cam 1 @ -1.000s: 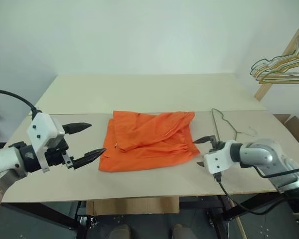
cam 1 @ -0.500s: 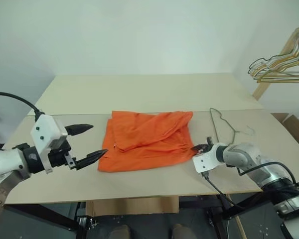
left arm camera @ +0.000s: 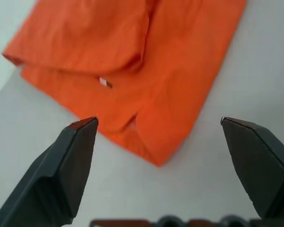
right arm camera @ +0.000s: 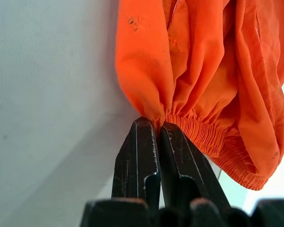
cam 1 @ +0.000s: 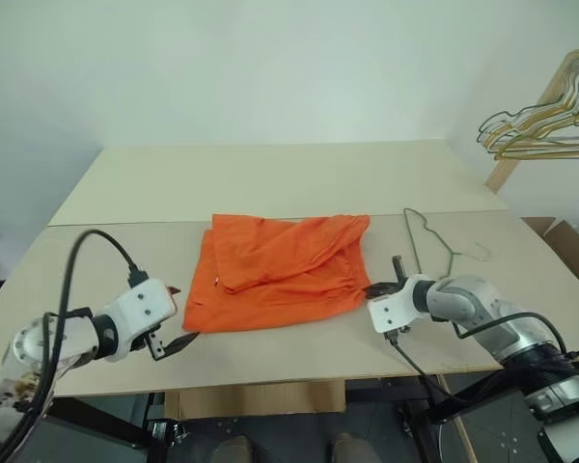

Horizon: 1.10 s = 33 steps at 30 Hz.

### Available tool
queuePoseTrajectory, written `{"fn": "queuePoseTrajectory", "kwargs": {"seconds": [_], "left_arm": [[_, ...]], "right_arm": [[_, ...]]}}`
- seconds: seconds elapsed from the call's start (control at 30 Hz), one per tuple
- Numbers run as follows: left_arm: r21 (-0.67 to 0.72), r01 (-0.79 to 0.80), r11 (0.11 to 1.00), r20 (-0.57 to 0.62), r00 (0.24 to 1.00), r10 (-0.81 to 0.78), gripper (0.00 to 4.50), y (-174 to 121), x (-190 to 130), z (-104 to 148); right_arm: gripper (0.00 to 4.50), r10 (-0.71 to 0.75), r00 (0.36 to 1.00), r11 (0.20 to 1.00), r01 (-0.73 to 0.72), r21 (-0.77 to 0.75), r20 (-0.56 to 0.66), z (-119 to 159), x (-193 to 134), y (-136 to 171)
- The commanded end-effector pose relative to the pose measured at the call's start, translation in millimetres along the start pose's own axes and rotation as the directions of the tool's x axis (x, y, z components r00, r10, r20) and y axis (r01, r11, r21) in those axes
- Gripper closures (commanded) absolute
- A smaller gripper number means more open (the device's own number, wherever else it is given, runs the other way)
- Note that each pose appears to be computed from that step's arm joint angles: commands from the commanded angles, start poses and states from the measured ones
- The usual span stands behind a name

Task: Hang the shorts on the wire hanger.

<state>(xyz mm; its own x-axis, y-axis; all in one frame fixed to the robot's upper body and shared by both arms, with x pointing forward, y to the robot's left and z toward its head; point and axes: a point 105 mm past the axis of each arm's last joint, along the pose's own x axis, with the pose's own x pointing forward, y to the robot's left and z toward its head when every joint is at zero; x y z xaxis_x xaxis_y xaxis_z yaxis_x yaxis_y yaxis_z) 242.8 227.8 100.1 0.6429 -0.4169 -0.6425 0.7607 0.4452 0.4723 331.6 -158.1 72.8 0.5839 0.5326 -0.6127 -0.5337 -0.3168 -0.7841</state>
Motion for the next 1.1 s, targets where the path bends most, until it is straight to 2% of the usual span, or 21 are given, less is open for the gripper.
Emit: {"fn": "queuePoseTrajectory", "kwargs": {"seconds": [0.03, 0.3, 0.33, 0.4, 0.47, 0.5, 0.73, 0.8, 0.87, 0.97, 1.1], "left_arm": [[0.201, 0.024, 0.979, -0.056, 0.998, -0.013, 0.00, -0.1, 8.9, -8.1], [0.332, -0.007, 0.943, -0.055, 0.998, 0.027, 0.00, 9.7, 48.2, -7.7], [0.354, -0.005, 0.935, -0.058, 0.998, 0.027, 0.18, 11.3, 52.4, -7.4], [0.395, 0.010, 0.919, -0.073, 0.997, 0.020, 0.60, 14.4, 59.8, -8.5], [0.412, 0.012, 0.911, -0.082, 0.996, 0.024, 1.32, 18.0, 65.2, -10.0], [0.415, 0.014, 0.910, -0.083, 0.996, 0.023, 1.52, 19.5, 67.3, -10.4], [0.401, -0.017, 0.916, -0.053, 0.998, 0.042, 3.92, 31.5, 76.4, -6.4], [0.403, -0.021, 0.915, -0.044, 0.998, 0.043, 4.47, 35.5, 75.7, -4.1], [0.418, 0.007, 0.908, -0.024, 1.000, 0.004, 4.47, 36.7, 70.5, -0.7], [0.454, 0.163, 0.876, -0.043, 0.986, -0.161, 4.47, 26.3, 49.6, 0.4], [0.499, 0.312, 0.808, -0.088, 0.946, -0.311, 4.47, 22.8, 4.8, 0.5]], "right_arm": [[4.48, -0.073, 0.997, 0.997, 0.073, -0.010, 0.016, 5.2, -4.6, -19.9], [4.48, -0.064, 0.996, 0.998, 0.065, -0.015, 0.057, 13.7, -7.2, -20.3], [4.49, -0.061, 0.996, 0.998, 0.062, -0.012, 0.061, 14.1, -7.5, -20.2], [4.50, -0.062, 0.996, 0.998, 0.063, -0.012, 0.065, 15.3, -8.1, -20.8], [4.50, -0.061, 0.996, 0.998, 0.062, -0.009, 0.068, 16.2, -8.5, -20.6], [4.50, -0.060, 0.996, 0.998, 0.061, -0.007, 0.070, 16.6, -8.8, -20.5], [4.50, -0.068, 0.995, 0.998, 0.068, 0.005, 0.070, 17.7, -10.1, -21.0], [4.50, -0.071, 0.995, 0.998, 0.070, 0.007, 0.069, 17.3, -11.4, -21.8], [4.50, -0.071, 0.995, 0.997, 0.071, 0.003, 0.069, 16.7, -14.2, -22.7], [4.50, -0.070, 0.994, 0.997, 0.071, -0.007, 0.089, 17.3, -20.6, -23.6], [4.50, 0.051, 0.960, 0.996, -0.030, -0.079, 0.275, 38.9, -49.8, -8.8]]}}
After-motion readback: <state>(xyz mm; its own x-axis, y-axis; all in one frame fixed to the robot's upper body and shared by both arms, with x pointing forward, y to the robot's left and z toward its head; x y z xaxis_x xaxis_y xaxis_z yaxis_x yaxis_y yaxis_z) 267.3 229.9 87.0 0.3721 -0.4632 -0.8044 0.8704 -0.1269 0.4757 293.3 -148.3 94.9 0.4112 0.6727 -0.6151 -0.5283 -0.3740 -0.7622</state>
